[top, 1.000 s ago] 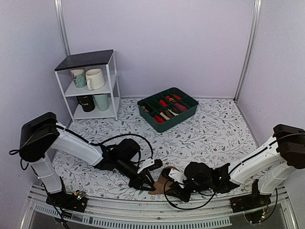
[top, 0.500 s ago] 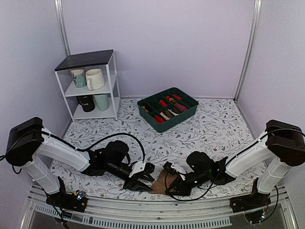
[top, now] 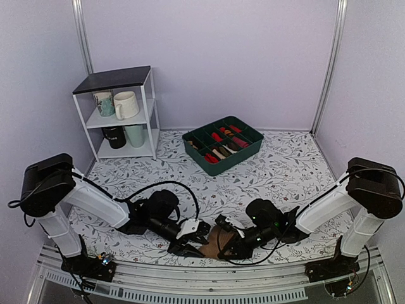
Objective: Roll the socks
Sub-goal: Roll the sock at the center of the board.
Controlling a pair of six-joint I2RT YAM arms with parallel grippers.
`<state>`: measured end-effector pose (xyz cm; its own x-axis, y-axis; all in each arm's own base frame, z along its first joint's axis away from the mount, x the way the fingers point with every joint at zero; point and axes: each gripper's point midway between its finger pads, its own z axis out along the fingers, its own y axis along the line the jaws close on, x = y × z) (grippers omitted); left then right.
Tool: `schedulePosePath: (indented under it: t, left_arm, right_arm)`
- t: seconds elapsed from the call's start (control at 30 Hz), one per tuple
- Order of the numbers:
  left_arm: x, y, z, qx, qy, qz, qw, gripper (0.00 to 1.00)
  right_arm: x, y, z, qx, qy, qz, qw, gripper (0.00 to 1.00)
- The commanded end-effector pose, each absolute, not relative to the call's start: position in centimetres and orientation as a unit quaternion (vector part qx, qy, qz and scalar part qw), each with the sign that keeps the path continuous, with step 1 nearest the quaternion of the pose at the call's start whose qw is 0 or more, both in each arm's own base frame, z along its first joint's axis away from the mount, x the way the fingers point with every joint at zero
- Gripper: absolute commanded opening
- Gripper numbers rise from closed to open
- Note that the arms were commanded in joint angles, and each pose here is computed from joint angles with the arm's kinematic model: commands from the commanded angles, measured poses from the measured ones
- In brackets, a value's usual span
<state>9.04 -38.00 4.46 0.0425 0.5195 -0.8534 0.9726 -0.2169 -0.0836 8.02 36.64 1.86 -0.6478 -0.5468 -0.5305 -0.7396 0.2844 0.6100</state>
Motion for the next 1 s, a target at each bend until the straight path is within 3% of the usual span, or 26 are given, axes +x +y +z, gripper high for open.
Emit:
schedulePosePath:
  t: [0.0, 0.3, 0.73, 0.8, 0.97]
  left_arm:
    - [8.9, -39.2, 4.0, 0.675, 0.555, -0.402, 0.273, 0.47]
    - [8.3, -38.9, 1.8, 0.678, 0.581, -0.386, 0.233, 0.40]
    - [7.6, -38.6, -0.7, 0.670, 0.611, -0.372, 0.197, 0.46]
    - [7.5, -38.6, -1.0, 0.670, 0.614, -0.371, 0.192, 0.40]
    - [7.3, -38.6, -1.8, 0.667, 0.624, -0.371, 0.168, 0.11]
  right_arm:
    - [5.5, 31.8, -3.8, -0.387, 0.849, 0.360, 0.004, 0.15]
    - [5.7, 31.8, -3.6, -0.379, 0.847, 0.371, -0.010, 0.15]
    - [5.7, 32.3, -3.2, -0.384, 0.837, 0.389, -0.026, 0.15]
    - [5.7, 32.2, -3.2, -0.386, 0.837, 0.388, -0.027, 0.15]
    - [5.7, 32.3, -3.2, -0.386, 0.835, 0.390, -0.028, 0.15]
